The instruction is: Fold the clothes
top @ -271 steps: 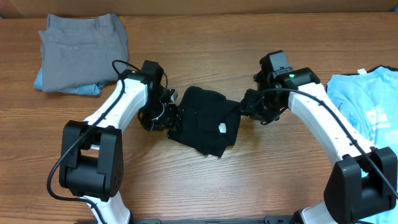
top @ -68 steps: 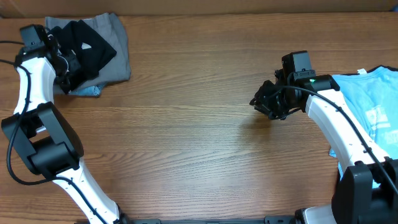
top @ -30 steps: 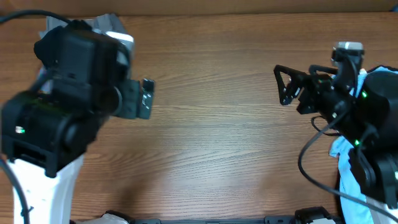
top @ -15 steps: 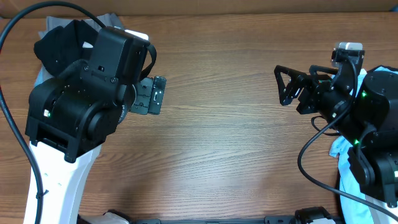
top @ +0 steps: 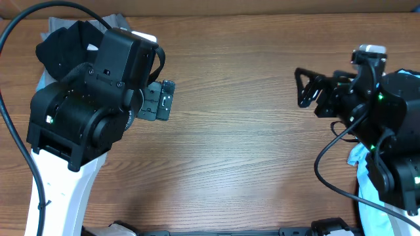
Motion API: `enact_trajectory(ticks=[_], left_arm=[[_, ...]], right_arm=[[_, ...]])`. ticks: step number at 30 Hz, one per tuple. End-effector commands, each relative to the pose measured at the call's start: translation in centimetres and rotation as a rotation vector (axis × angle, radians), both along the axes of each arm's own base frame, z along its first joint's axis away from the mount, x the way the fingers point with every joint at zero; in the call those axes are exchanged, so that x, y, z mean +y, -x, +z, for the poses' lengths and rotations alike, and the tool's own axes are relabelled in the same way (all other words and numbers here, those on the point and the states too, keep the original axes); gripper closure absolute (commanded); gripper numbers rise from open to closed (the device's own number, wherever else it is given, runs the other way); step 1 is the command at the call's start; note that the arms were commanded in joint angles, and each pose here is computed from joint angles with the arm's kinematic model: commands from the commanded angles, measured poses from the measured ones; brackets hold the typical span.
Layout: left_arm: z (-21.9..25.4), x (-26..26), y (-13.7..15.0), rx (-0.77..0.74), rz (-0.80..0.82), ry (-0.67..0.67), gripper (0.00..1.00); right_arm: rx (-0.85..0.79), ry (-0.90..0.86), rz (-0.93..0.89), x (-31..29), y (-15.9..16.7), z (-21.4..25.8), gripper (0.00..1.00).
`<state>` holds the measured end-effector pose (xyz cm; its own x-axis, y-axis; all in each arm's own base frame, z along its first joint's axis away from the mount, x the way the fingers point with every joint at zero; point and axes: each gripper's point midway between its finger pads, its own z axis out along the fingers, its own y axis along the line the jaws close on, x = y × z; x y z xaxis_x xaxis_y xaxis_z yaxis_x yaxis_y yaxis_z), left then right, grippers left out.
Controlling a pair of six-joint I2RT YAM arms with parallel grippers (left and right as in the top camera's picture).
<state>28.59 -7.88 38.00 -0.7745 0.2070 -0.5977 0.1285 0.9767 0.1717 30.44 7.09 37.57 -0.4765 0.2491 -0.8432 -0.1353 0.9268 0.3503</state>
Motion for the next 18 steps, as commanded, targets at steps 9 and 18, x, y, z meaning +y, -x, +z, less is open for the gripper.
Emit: enact_trajectory(ticks=[9,18], left_arm=[[0.1,0.1,-0.2,-0.007,0.024,0.003,0.00],[0.1,0.1,-0.2,-0.007,0.024,0.003,0.00]], right_arm=[[-0.330,0.193,-0.176,-4.7,3.5,5.0,0.00],[-0.353,0.190,-0.222,-5.8,3.5,-6.9,0.00]])
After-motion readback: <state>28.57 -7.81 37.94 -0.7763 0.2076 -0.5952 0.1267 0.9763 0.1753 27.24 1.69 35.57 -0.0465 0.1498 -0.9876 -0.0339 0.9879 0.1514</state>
